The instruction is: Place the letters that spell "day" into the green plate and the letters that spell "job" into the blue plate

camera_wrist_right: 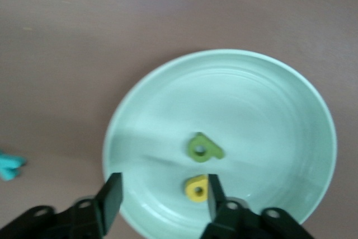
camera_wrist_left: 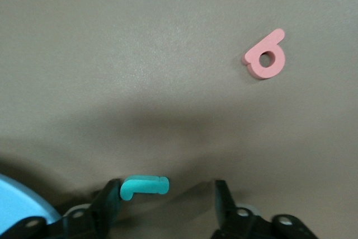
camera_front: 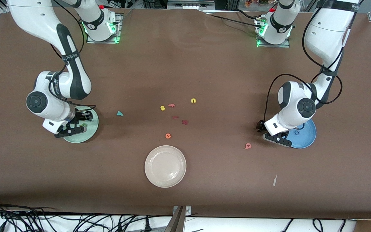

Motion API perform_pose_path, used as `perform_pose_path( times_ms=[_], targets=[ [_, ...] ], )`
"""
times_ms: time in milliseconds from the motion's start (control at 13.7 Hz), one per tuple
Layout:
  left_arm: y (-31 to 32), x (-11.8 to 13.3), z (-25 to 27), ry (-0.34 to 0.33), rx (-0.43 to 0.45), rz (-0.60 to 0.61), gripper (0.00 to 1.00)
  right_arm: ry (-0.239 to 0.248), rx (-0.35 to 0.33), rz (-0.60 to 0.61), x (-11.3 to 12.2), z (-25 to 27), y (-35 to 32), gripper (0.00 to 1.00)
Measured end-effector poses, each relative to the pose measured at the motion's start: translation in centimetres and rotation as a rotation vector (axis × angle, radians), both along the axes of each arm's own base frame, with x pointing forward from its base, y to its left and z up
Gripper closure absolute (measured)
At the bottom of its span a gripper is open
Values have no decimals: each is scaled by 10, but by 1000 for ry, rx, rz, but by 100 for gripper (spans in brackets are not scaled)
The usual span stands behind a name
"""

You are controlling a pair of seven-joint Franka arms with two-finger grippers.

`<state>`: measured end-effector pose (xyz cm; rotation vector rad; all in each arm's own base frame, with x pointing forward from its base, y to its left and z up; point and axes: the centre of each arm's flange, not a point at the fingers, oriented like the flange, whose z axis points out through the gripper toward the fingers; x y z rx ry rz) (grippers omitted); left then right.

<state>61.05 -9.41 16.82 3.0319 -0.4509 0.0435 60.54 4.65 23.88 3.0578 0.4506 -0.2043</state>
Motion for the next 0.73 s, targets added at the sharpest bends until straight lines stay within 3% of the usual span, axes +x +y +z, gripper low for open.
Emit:
perform_pose_path(
  times_ms=[146,219,365,585,731],
  targets=[
    [1,1,0,-2,1,2,33,48,19,61,3,20,32,3],
    [1,1,0,-2,1,2,33,51,35,107,3,27,53,0],
    [2,1,0,-3,2,3,36,55,63,219,-3,27,88,0],
    [5,5,6,-13,3,6,65,65,92,378,-7,23,104,0],
    [4,5,4,-13,4,5,65,54,108,497,-7,22,105,0]
  ],
)
